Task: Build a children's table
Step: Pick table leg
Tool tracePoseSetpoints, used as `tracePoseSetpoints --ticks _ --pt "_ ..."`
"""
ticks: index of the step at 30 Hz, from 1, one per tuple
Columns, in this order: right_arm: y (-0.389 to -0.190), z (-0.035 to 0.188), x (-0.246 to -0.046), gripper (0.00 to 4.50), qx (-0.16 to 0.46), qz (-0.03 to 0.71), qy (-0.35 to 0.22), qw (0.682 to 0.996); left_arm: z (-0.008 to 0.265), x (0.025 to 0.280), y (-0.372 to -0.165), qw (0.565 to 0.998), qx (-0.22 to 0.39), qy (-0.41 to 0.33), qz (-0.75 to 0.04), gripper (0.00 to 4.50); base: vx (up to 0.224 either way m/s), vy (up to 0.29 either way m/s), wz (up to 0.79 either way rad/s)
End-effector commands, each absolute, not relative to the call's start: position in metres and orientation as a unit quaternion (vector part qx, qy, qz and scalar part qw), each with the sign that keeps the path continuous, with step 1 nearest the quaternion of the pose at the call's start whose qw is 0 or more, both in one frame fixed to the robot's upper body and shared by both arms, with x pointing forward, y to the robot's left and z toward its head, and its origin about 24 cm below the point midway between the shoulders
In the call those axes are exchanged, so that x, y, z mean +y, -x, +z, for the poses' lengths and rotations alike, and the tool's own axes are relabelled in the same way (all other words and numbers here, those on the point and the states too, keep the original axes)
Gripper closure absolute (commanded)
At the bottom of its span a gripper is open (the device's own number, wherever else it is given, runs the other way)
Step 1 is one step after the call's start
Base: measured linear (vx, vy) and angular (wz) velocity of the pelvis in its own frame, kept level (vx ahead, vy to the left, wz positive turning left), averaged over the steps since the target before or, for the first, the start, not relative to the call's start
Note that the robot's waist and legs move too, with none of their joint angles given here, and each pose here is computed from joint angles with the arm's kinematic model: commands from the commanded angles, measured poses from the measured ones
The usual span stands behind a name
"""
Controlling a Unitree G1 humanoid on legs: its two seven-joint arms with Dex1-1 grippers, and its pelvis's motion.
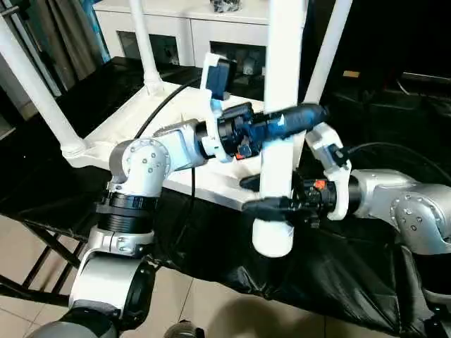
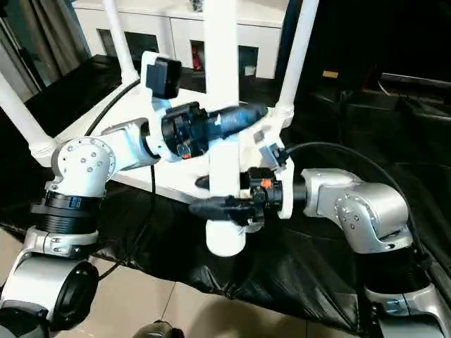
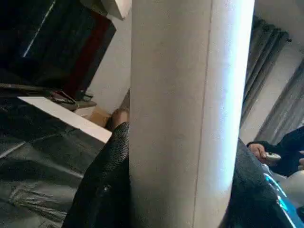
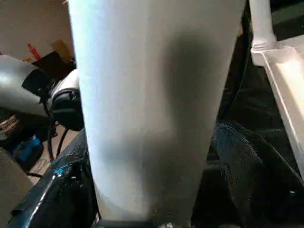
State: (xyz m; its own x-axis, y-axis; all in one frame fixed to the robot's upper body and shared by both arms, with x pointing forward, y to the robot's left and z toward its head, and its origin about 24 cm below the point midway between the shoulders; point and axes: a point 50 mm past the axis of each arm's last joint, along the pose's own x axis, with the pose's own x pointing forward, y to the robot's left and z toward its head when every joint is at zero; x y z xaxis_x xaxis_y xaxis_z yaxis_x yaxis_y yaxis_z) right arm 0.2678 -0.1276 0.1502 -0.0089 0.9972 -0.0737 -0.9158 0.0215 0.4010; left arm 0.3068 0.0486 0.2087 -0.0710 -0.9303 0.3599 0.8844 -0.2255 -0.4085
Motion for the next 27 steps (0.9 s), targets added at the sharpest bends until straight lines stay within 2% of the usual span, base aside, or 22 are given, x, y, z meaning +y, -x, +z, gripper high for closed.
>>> tracePoseSetpoints --ticks 1,9,10,12,23,24,27 --pt "-0.2705 0.1533 -0.1303 0.95 0.172 0.688 -0.106 0.698 0.2187 0.0462 -0.3057 0.612 0.031 0.264 -0.745 2.66 0.0 0.0 0.0" --pt "-0.2693 0.152 -0.1317 0.95 0.178 0.692 -0.1 0.693 0.2175 0.0465 -0.3058 0.61 0.033 0.262 -0.747 2.66 0.0 0.0 0.0" --pt "-0.2692 0.1512 -0.1315 1.13 0.179 0.693 -0.099 0.691 0.217 0.0462 -0.3056 0.61 0.034 0.26 -0.748 2.66 0.0 0.0 0.0" --pt "-0.2693 0.151 -0.1312 1.13 0.179 0.694 -0.099 0.69 0.2167 0.0459 -0.3053 0.609 0.035 0.259 -0.748 2.66 0.0 0.0 0.0" --pt "-0.2685 0.15 -0.1301 2.03 0.177 0.693 -0.103 0.692 0.2156 0.0451 -0.3063 0.612 0.037 0.255 -0.748 2.66 0.0 0.0 0.0" --pt "-0.2688 0.1499 -0.1301 2.16 0.176 0.692 -0.102 0.693 0.2154 0.0448 -0.3074 0.618 0.038 0.253 -0.743 2.1 0.0 0.0 0.0" --pt "-0.2708 0.1481 -0.1296 2.4 0.171 0.683 -0.096 0.704 0.2176 0.0448 -0.3072 0.613 0.034 0.261 -0.745 1.89 0.0 0.0 0.0"
